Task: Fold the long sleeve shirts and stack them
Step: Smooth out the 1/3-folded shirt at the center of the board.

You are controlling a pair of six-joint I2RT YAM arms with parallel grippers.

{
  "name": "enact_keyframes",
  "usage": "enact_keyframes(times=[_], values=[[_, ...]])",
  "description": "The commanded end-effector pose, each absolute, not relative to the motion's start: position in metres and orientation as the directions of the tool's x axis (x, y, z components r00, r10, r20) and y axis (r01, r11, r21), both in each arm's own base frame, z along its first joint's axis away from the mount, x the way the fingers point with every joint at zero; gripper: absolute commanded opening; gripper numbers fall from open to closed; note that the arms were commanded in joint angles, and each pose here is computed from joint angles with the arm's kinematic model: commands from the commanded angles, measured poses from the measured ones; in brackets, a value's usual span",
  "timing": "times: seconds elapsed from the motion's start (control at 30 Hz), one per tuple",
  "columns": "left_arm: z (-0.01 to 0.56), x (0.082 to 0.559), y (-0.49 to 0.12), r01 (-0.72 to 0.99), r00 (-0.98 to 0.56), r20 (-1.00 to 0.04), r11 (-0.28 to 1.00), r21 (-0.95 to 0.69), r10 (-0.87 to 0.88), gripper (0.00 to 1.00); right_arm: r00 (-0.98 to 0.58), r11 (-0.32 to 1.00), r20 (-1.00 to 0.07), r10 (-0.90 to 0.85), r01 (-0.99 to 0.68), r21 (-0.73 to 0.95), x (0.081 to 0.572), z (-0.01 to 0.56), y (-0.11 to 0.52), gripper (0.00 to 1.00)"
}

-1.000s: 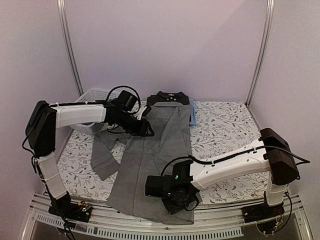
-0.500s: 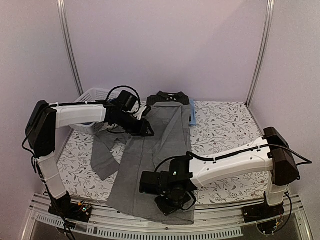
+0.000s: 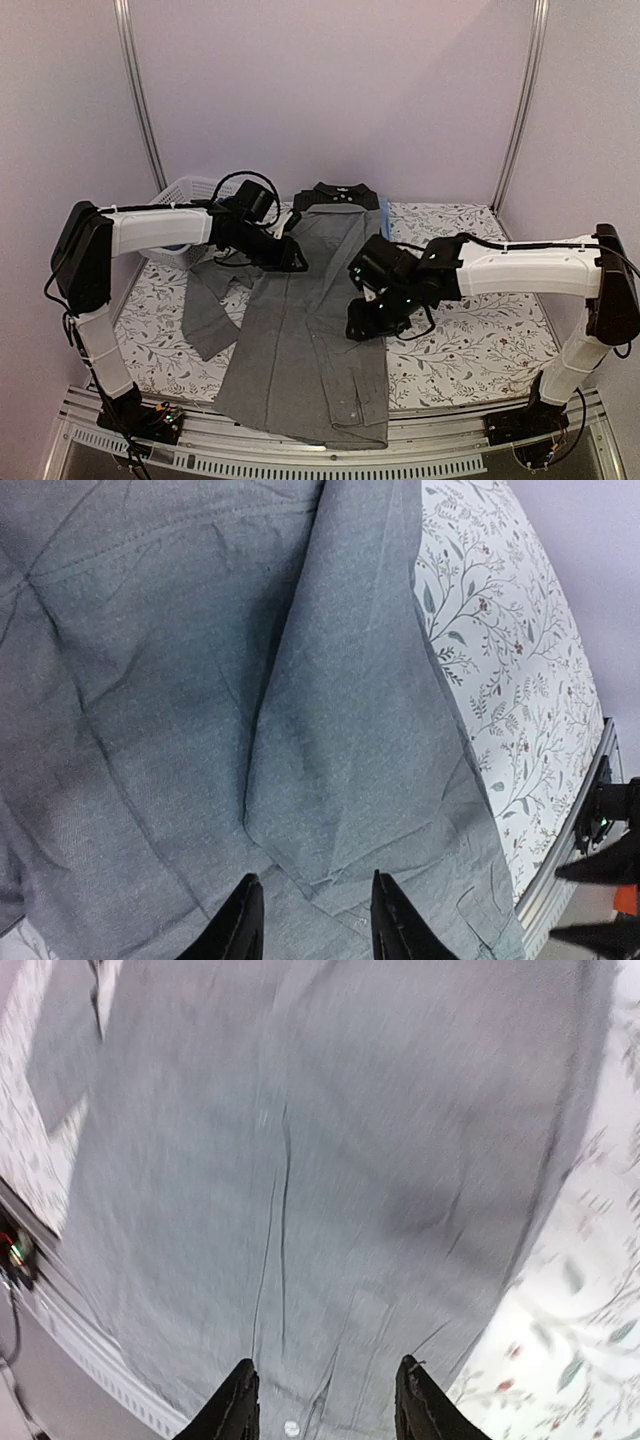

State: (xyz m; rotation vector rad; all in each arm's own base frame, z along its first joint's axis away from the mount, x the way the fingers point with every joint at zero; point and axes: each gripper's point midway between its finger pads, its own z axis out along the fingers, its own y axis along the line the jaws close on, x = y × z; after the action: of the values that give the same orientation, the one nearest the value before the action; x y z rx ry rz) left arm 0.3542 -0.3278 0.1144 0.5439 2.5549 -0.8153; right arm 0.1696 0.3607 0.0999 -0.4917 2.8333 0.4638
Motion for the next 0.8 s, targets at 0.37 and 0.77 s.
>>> enact_keyframes(times=[0.37,0.77], values=[[0.106,0.342,-0.377,0.505,-0.845,-0.458,0.693,-0.515,0.276,0.33,-0.767,0.674,-0.628,0.133,-0.394,0.625,0.399,0.156,0.287,0.54],[0.071,0.331,-0.403,0.483,-0.868,-0.39,0.706,-0.518,0.308,0.32,-0.824,0.554,-0.511,0.245,-0.314,0.771,0.457,0.105,0.27,0.62]])
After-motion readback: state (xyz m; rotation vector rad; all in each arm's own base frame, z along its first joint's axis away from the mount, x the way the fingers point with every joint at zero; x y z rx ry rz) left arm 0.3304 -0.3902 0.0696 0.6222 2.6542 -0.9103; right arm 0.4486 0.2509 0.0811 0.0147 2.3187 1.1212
